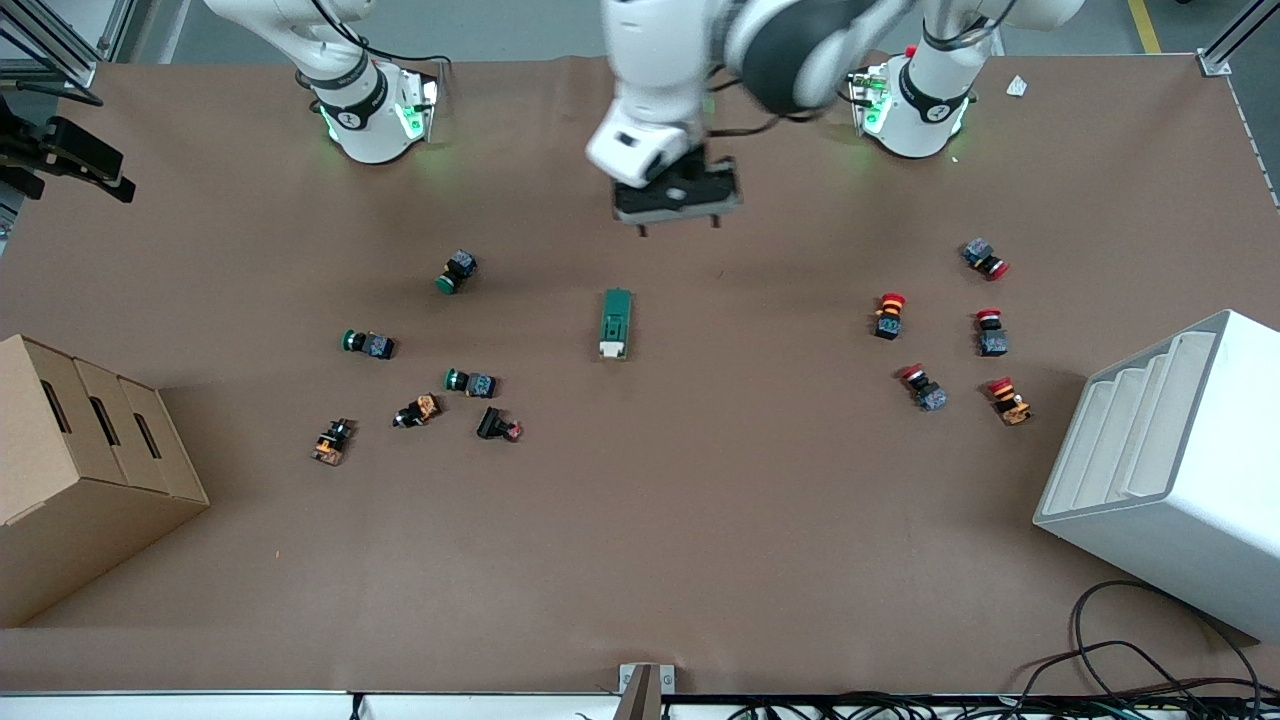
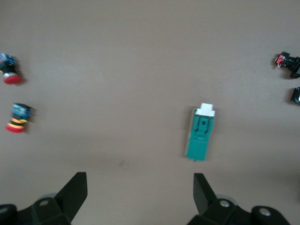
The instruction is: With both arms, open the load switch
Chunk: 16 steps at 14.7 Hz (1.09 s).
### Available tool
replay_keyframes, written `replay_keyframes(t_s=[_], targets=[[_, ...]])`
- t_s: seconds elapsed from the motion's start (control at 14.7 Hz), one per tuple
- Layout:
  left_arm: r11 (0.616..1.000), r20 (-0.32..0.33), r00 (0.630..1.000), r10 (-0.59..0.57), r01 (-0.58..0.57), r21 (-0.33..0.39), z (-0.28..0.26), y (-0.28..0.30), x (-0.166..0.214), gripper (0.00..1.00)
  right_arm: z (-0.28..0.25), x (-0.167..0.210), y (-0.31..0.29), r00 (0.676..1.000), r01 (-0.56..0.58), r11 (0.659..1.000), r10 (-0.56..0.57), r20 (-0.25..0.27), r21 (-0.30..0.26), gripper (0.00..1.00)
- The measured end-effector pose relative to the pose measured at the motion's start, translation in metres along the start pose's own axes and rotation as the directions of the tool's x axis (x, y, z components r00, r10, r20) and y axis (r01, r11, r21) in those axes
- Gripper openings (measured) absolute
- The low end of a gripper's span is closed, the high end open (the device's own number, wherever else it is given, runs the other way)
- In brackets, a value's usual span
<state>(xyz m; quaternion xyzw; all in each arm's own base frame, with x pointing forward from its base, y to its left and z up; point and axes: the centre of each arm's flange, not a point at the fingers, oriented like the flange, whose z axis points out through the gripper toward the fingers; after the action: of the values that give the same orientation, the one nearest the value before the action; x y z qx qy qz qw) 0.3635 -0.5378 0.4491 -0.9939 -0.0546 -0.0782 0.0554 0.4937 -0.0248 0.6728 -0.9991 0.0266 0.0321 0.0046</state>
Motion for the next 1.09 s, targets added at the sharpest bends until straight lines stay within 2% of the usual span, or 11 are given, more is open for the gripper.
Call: replay_keyframes(t_s=[0.27,0.41,0.55,0.75,0.95,1.09], targets=[[0.998,-0.131,0.991,-0.039,0.046,0.048,0.078,0.059,-0.072,1.0,-0.001,0.0,-0.001,1.0,0.002,1.0,-0.002,-0.003,0.0,1.0],[0.997,-0.222,0.974,-0.037,0.052,0.063,0.117,0.076,-0.1,1.0,-0.004,0.0,-0.001,1.0,0.002,1.0,-0.002,-0.01,0.0,1.0],[0.996,-0.317,0.948,-0.041,0.064,0.062,0.159,0.086,-0.13,1.0,-0.004,0.001,-0.001,1.0,0.001,1.0,-0.001,-0.01,0.0,1.0],[0.998,-0.447,0.893,-0.056,0.069,0.013,0.218,0.086,-0.17,1.0,0.003,0.006,0.0,1.0,0.0,1.0,0.0,0.004,-0.001,1.0],[0.999,-0.536,0.843,-0.04,0.034,-0.02,0.252,0.08,-0.189,1.0,0.014,0.015,0.0,1.0,-0.001,1.0,0.001,0.023,-0.001,1.0],[0.999,-0.588,0.808,-0.008,-0.012,-0.03,0.266,0.074,-0.194,0.99,0.036,0.03,0.0,0.998,-0.002,1.0,0.002,0.067,-0.003,1.0]])
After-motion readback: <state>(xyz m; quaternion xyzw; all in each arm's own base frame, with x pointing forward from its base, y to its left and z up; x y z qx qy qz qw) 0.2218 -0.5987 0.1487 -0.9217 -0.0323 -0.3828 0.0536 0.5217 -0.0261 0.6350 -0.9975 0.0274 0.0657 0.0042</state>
